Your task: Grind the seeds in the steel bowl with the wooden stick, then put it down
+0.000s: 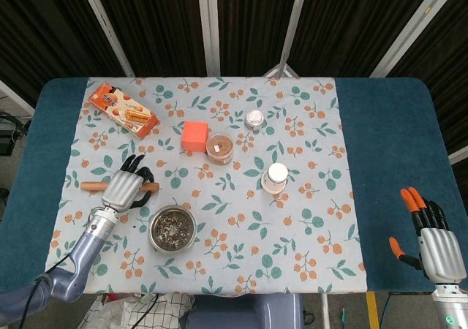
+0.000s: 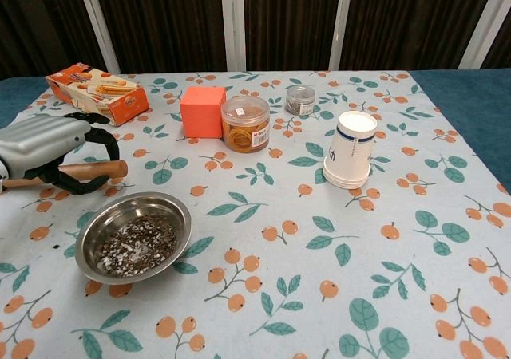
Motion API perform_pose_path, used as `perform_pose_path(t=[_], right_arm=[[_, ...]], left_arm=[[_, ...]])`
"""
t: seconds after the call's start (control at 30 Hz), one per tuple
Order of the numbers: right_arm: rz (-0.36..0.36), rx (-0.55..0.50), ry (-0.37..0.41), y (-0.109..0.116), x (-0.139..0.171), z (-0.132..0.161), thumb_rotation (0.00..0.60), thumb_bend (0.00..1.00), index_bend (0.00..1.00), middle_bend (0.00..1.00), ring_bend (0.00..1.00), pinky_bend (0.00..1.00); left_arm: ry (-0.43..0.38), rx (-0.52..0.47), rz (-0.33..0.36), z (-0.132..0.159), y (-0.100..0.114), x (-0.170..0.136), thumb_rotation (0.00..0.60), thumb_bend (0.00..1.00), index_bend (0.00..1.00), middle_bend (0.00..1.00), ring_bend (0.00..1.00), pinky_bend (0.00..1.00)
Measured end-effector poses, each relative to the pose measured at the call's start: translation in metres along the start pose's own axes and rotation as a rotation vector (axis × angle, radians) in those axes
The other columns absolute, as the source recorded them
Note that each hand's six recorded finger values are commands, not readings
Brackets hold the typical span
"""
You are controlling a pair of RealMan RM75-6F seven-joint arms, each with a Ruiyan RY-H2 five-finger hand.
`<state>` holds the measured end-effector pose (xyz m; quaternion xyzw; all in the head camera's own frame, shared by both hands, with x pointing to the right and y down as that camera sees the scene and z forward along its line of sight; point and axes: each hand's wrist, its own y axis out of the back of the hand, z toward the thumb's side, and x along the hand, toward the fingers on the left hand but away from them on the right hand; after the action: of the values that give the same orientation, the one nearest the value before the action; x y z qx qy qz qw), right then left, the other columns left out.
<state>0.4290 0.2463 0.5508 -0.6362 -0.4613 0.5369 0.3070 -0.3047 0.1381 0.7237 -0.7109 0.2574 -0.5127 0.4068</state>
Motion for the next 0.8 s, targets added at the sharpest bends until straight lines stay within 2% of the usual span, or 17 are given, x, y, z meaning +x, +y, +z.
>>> perform_pose_path(t=[0.2,0.37,0.47,0.63,0.8], right_arm=[[-0.002,0.001,0.001,0.000,0.000,0.000,0.600,0.37,0.00,0.00,0.00,0.00],[-0.005,0.004,0.002,0.001,0.000,0.000,0.600,0.37,0.00,0.00,0.00,0.00],[-0.009,0.006,0.005,0.002,0.000,0.000,0.600,0.37,0.00,0.00,0.00,0.00],[-0.010,0.016,0.007,0.002,0.001,-0.001,0.600,0.37,0.00,0.00,0.00,0.00],[-0.023,0.042,0.011,0.004,0.001,-0.001,0.600,0.37,0.00,0.00,0.00,0.00]], left_arm=[[0.007,-0.018,0.005,0.001,0.006,-0.003,0.600,0.73,0.18,0.13,0.00,0.00],[0.011,-0.030,0.027,0.000,0.016,-0.008,0.600,0.67,0.16,0.11,0.00,0.00],[0.014,-0.039,0.050,-0.001,0.025,-0.014,0.600,0.60,0.15,0.10,0.00,0.00],[0.027,-0.091,0.122,-0.001,0.049,-0.033,0.600,0.39,0.09,0.01,0.00,0.00],[0.073,-0.151,0.163,-0.013,0.074,-0.076,0.600,0.22,0.04,0.00,0.00,0.00]])
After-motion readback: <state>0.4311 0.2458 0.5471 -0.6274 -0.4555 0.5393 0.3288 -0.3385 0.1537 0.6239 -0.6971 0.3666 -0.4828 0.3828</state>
